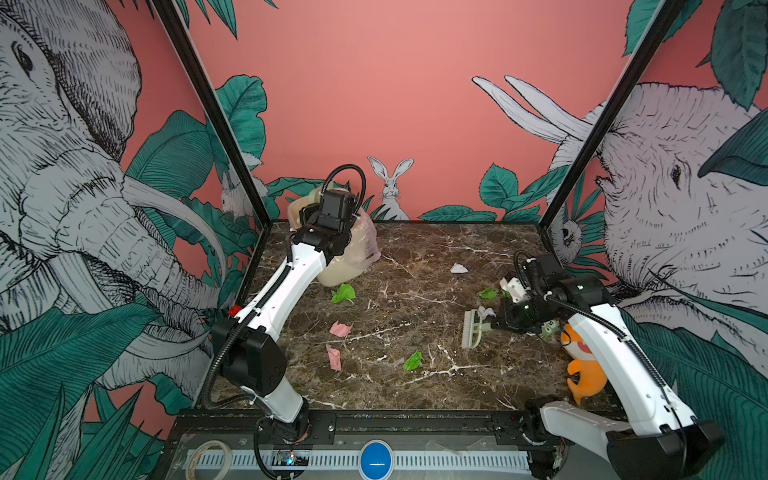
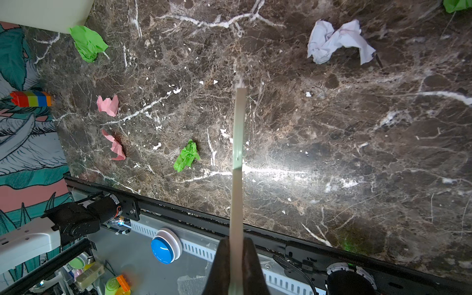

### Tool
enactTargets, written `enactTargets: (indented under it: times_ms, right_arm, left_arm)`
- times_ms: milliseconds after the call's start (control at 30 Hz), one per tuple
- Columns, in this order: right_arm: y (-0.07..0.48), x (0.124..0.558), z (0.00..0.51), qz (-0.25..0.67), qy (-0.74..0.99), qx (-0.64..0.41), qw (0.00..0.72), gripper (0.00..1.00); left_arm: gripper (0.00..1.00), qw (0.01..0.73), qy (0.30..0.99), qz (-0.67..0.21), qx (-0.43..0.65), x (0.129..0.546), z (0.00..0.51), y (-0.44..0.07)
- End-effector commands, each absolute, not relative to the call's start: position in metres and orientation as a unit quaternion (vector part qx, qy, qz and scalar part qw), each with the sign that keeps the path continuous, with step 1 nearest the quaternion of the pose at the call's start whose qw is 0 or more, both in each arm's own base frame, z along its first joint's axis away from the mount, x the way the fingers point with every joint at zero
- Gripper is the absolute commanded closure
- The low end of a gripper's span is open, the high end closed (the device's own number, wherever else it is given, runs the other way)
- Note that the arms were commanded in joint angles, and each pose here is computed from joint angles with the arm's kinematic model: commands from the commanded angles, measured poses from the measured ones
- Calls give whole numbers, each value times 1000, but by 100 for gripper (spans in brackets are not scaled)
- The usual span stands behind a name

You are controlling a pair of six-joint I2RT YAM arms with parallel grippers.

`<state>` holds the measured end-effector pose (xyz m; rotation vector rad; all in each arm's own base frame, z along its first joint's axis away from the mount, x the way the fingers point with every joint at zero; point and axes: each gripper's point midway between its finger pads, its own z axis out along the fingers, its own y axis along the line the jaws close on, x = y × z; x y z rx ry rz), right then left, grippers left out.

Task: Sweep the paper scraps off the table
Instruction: 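Tip the dustpan over the cream bin with the left gripper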

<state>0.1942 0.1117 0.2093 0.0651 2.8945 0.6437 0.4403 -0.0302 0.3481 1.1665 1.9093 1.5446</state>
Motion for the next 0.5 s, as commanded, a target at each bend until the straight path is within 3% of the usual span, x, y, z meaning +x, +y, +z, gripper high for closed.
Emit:
enactTargets:
  times_ms: [0,233,467]
  right_arm:
    - [112,193,212,225,969,17,97,100]
    - [113,192,209,227,969,16,95,100]
    - [112,192,205,225,970,15,94,100]
  left_arm:
    - [89,229,675,572,405,430,373,-27]
    - [90,241,684,568,389,426,377,-26]
    - [89,311,722,511,348,422,396,-42]
